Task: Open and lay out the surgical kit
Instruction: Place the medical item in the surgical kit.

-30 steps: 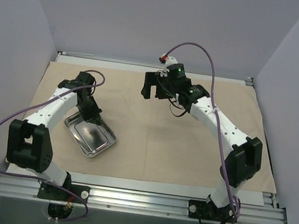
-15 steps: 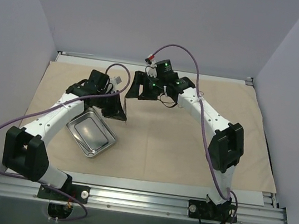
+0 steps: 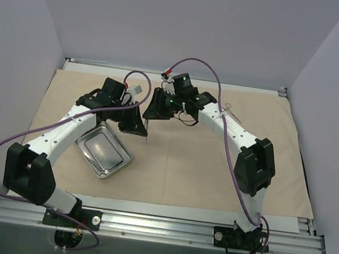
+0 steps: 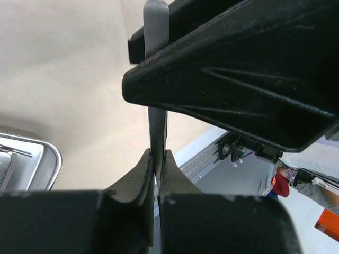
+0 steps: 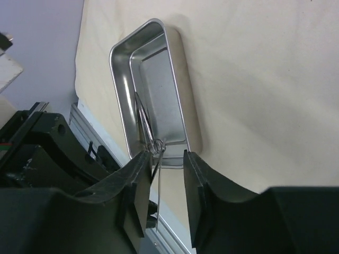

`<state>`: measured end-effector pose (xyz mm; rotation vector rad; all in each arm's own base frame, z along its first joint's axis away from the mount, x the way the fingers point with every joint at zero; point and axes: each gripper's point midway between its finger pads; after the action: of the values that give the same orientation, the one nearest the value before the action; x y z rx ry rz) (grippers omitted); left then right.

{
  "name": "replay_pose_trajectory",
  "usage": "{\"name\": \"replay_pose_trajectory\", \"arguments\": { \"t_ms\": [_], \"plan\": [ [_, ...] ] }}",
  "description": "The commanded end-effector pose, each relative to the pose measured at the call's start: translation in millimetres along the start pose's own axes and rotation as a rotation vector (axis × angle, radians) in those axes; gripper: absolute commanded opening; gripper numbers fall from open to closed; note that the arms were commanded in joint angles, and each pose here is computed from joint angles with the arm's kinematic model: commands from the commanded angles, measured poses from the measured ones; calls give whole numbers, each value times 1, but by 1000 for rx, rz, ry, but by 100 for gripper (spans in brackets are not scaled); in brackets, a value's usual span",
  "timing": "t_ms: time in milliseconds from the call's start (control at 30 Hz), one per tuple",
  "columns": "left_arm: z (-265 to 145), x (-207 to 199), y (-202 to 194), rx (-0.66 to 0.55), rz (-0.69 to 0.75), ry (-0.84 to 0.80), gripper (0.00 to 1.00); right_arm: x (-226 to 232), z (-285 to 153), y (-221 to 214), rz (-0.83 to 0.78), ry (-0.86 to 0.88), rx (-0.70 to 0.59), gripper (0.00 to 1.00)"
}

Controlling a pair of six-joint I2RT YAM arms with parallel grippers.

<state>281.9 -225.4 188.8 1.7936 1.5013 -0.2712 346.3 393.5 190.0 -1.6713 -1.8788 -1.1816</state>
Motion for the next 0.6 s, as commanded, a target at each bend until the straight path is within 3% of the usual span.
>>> {"name": "replay_pose_trajectory", "arguments": {
  "t_ms": [0,33,67,100,133,233,367,433,567],
  "plan": [
    [-10,-20,21,-70,74,-64,4,22,-13,3,-23,61,-19,27],
    [-10,-19,22,-73,73,-60,23,22,-14,5,-23,59,-23,25],
    [-9,-19,22,-73,74,-58,33,21,-14,6,-26,52,-27,23],
    [-9,-19,22,-72,78,-60,39,17,-15,10,-34,22,-47,14],
    [-11,-19,22,-75,86,-62,52,18,-19,18,-45,-3,-78,4],
    [-14,-13,25,-87,105,-37,68,-6,-24,31,-86,-152,-124,0],
    [-28,6,30,-106,91,5,73,-40,-24,30,-274,-276,-27,0],
    [-35,16,31,-114,93,28,73,-62,-31,36,-468,-373,30,0],
    [-48,37,25,-121,84,80,73,-116,-53,38,-558,-559,188,0]
  ]
}}
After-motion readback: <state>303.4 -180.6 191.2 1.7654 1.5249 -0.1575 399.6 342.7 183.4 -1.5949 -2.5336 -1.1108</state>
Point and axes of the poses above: each gripper's point midway between its finger pads, its own z axis out along the fingers, its own x axis along the line the jaws close on, y = z × x, and after that the axes turned 9 degrees about z, right-handed
